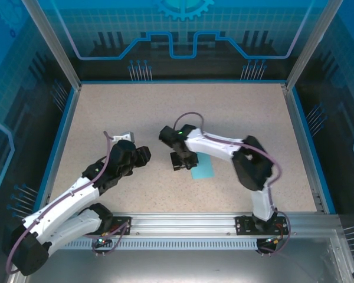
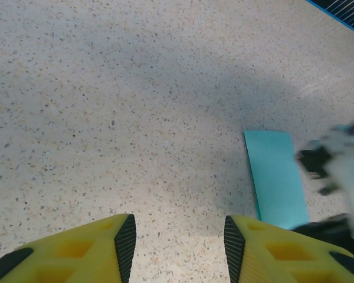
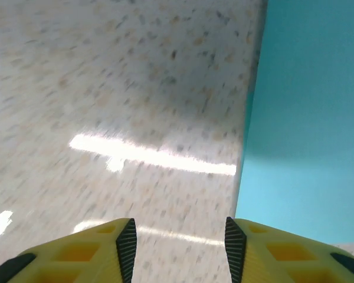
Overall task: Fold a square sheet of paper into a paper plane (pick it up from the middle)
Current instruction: Turn over the paper at the center of the table, then third fold the triangle at the center of the table.
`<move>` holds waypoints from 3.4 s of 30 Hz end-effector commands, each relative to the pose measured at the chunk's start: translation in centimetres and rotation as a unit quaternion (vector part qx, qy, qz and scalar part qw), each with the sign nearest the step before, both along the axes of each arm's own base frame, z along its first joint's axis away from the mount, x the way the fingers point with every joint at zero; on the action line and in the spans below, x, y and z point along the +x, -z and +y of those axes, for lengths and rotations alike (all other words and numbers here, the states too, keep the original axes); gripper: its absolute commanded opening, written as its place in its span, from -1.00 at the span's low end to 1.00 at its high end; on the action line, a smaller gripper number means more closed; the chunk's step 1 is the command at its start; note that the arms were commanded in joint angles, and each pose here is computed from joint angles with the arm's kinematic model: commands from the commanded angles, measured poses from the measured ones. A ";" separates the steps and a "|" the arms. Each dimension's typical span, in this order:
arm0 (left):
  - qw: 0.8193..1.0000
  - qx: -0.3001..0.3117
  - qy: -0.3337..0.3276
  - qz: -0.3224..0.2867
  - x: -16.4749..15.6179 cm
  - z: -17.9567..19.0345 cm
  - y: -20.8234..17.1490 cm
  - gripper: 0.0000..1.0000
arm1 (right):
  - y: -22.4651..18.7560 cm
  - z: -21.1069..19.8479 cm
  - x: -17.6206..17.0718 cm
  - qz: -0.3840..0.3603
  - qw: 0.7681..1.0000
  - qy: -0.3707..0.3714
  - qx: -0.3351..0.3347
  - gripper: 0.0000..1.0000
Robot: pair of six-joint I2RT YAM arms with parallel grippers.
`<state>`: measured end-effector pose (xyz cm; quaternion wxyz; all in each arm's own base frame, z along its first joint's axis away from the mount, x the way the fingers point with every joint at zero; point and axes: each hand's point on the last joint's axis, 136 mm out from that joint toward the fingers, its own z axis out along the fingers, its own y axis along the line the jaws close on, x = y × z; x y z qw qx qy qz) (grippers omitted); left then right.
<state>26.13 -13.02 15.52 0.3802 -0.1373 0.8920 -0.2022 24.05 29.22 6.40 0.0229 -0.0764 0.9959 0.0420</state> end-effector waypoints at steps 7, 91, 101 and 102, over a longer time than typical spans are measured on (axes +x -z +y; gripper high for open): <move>0.990 -0.069 0.112 0.058 1.1 -6.4 0.4 -0.11 | -0.1 -1.4 0.6 0.006 0.976 0.058 0.209 -0.64; 0.919 -0.054 0.271 0.281 6.7 -18.5 15.3 -0.66 | 2.8 -8.7 0.8 0.004 0.925 0.193 0.327 -0.21; 0.917 -0.053 0.277 0.282 6.6 -18.5 15.4 -0.66 | 1.9 -9.3 3.0 -0.003 0.924 0.181 0.337 -0.08; 0.917 -0.054 0.277 0.283 6.5 -18.5 15.5 -0.65 | 1.8 -9.3 3.4 -0.004 0.924 0.177 0.340 -0.06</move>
